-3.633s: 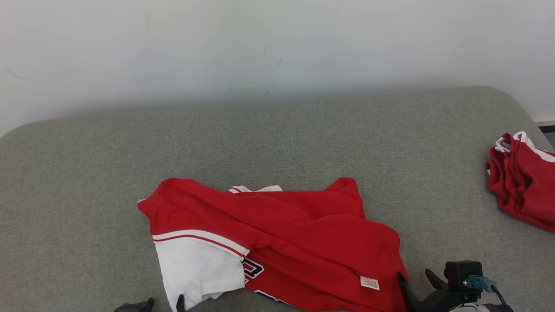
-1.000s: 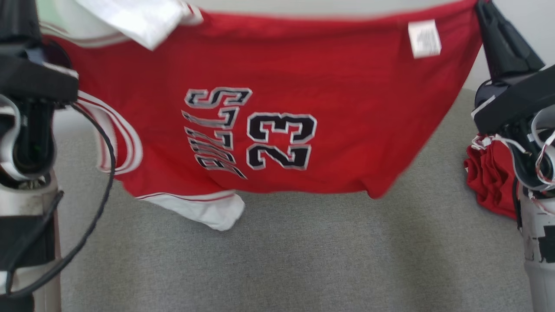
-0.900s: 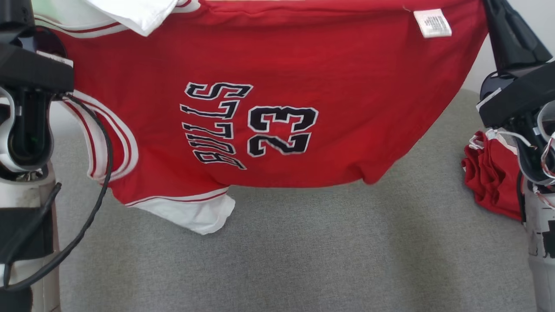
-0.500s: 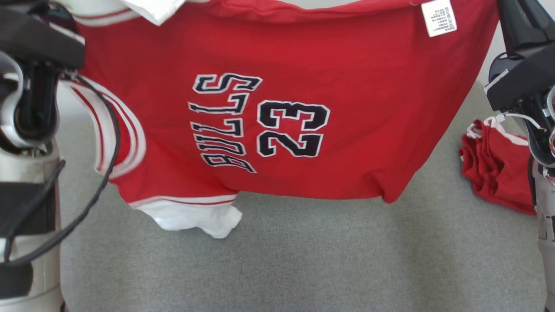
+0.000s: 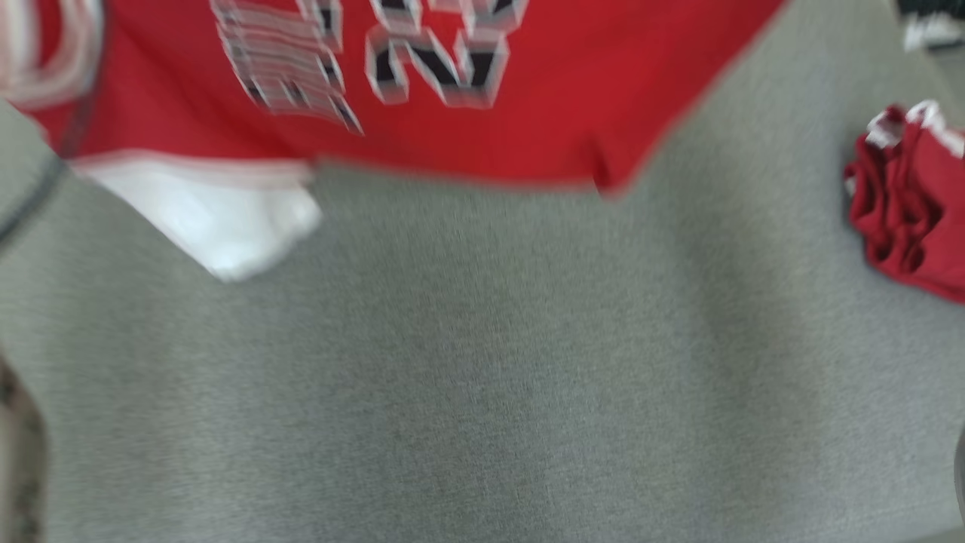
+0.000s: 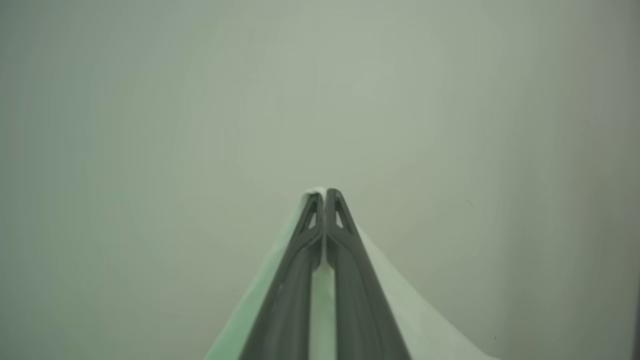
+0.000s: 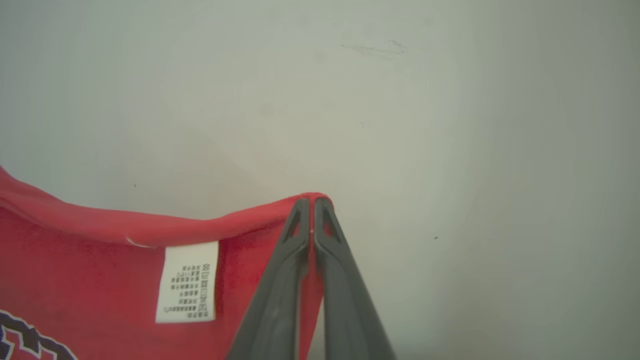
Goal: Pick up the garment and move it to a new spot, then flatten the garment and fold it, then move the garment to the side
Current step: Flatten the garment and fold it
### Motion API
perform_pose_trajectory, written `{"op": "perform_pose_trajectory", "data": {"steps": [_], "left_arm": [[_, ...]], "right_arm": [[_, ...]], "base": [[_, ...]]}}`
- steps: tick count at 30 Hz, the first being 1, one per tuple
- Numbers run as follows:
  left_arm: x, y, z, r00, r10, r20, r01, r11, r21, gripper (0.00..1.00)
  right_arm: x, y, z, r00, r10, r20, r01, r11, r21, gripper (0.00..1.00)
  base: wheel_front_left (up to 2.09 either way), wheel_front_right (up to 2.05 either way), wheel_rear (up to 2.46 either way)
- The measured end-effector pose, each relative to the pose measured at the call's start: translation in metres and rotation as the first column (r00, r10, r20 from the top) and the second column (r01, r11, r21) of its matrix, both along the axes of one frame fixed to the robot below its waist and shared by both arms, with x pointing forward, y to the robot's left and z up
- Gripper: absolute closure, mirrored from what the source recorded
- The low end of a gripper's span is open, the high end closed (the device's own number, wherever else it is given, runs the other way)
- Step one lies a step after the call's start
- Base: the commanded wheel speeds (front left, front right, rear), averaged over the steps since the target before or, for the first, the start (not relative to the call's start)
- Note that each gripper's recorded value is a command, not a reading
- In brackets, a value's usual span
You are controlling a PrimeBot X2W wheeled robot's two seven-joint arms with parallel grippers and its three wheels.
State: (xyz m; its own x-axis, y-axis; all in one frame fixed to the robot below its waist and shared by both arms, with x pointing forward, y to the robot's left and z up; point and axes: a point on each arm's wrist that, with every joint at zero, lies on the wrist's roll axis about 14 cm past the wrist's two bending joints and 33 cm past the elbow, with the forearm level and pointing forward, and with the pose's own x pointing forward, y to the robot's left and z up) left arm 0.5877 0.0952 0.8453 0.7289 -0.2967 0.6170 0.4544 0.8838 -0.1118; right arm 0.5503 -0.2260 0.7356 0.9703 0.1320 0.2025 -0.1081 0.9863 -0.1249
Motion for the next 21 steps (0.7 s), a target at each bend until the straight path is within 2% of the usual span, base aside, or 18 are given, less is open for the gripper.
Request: {"op": "perform_pose_trajectory", "data": {"steps": [3,7,10,14,17,21], "left_arm": [[0.021,0.005,0.002,0.994,0.065,0.083,-0.068,0.997,0.037,1.00],[0.040,0.016,0.005,0.968,0.127,0.216,-0.127,0.992,-0.015,1.00],[0.045,0.021,0.010,0.933,0.149,0.327,-0.129,0.988,-0.081,1.00],[0.059,0.017,-0.007,0.911,0.145,0.386,-0.120,0.989,-0.089,1.00],[0.076,0.009,-0.041,0.919,0.130,0.373,-0.119,0.991,-0.052,1.00],[0.101,-0.004,-0.121,0.964,0.081,0.254,-0.080,0.997,-0.015,1.00]], "right_arm": [[0.029,0.003,-0.004,0.999,-0.006,0.031,0.006,1.000,-0.010,1.00],[0.061,0.004,-0.010,0.993,-0.027,0.115,0.027,1.000,-0.005,1.00],[0.078,-0.007,-0.011,0.979,-0.067,0.194,0.074,0.997,-0.029,1.00],[0.090,-0.023,-0.020,0.954,-0.112,0.278,0.149,0.982,-0.115,1.00],[0.101,-0.028,-0.049,0.952,-0.117,0.284,0.176,0.966,-0.191,1.00],[0.115,-0.028,-0.124,0.982,-0.106,0.156,0.147,0.948,-0.284,1.00]], "base": [[0.00,0.00,0.00],[0.00,0.00,0.00],[0.00,0.00,0.00],[0.00,0.00,0.00],[0.00,0.00,0.00],[0.00,0.00,0.00]]}}
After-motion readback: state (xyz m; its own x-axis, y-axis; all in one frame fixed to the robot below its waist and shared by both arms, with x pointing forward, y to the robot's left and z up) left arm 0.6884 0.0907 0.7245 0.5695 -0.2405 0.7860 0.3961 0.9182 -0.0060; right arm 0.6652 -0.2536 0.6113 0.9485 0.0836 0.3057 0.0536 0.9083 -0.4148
